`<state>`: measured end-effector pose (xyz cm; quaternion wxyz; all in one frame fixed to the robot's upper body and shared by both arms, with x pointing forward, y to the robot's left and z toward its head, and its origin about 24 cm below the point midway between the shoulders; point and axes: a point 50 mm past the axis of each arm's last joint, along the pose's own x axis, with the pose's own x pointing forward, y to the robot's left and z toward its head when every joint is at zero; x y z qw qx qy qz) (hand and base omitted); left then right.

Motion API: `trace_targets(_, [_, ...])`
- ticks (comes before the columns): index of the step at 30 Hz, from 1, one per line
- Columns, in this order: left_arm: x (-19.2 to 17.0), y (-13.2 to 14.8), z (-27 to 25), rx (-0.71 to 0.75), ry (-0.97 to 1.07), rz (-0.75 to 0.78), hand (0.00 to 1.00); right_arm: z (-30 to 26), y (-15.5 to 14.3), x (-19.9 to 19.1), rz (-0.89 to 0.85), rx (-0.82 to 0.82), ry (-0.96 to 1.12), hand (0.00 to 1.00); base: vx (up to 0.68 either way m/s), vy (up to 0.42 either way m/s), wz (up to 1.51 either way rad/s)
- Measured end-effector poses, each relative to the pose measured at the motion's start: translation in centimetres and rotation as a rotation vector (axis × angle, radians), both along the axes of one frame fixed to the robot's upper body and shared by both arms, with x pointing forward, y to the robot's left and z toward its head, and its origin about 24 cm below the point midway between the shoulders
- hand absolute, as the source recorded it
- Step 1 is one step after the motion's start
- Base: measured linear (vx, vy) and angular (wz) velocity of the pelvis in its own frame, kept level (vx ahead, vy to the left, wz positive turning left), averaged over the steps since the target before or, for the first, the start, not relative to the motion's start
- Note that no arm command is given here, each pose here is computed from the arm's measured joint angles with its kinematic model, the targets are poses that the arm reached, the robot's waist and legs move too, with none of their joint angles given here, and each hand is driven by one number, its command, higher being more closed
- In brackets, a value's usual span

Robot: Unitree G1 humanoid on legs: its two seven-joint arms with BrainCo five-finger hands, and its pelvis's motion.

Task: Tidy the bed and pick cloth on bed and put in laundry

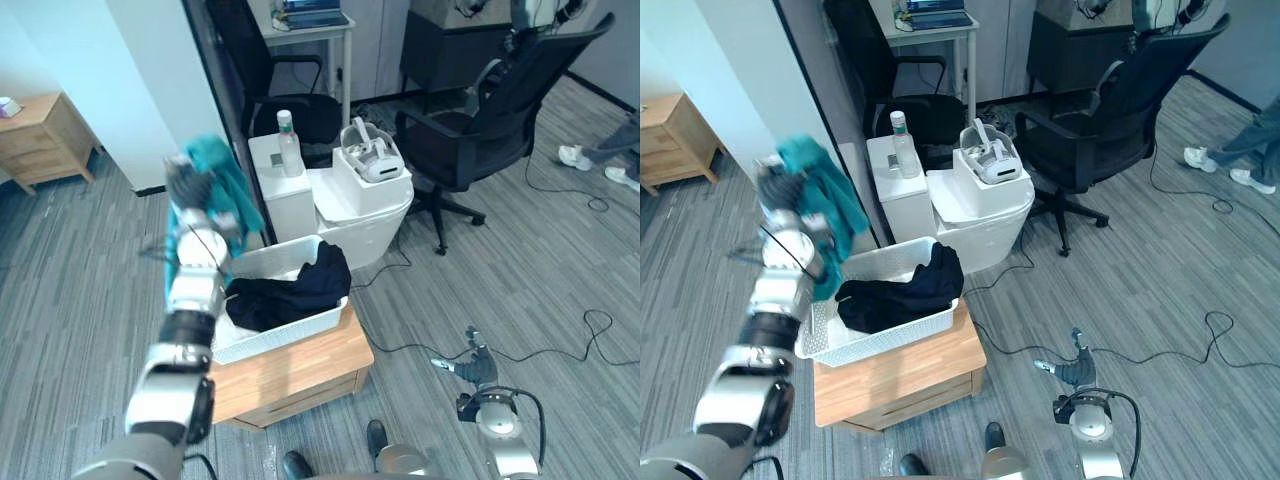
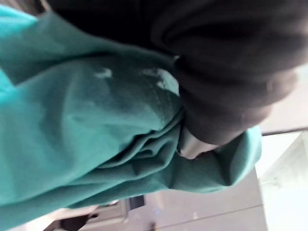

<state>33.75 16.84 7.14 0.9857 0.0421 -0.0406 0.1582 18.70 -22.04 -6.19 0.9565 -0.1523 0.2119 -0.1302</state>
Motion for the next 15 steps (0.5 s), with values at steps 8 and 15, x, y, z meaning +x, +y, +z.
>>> trace_targets(8, [-2.0, -5.8, -2.4, -0.023, 0.063, -0.196, 1.00, -0.3, 1.2, 0.2, 0.032, 0.020, 0.009, 0.00, 0.00, 0.001, 0.00])
trace_targets(15, [-0.7, -6.9, -1.4, 0.012, 0.047, -0.224, 1.00, 0.3, 2.8, 1.6, 0.096, 0.028, -0.026, 0.00, -0.02, 0.006, -0.07])
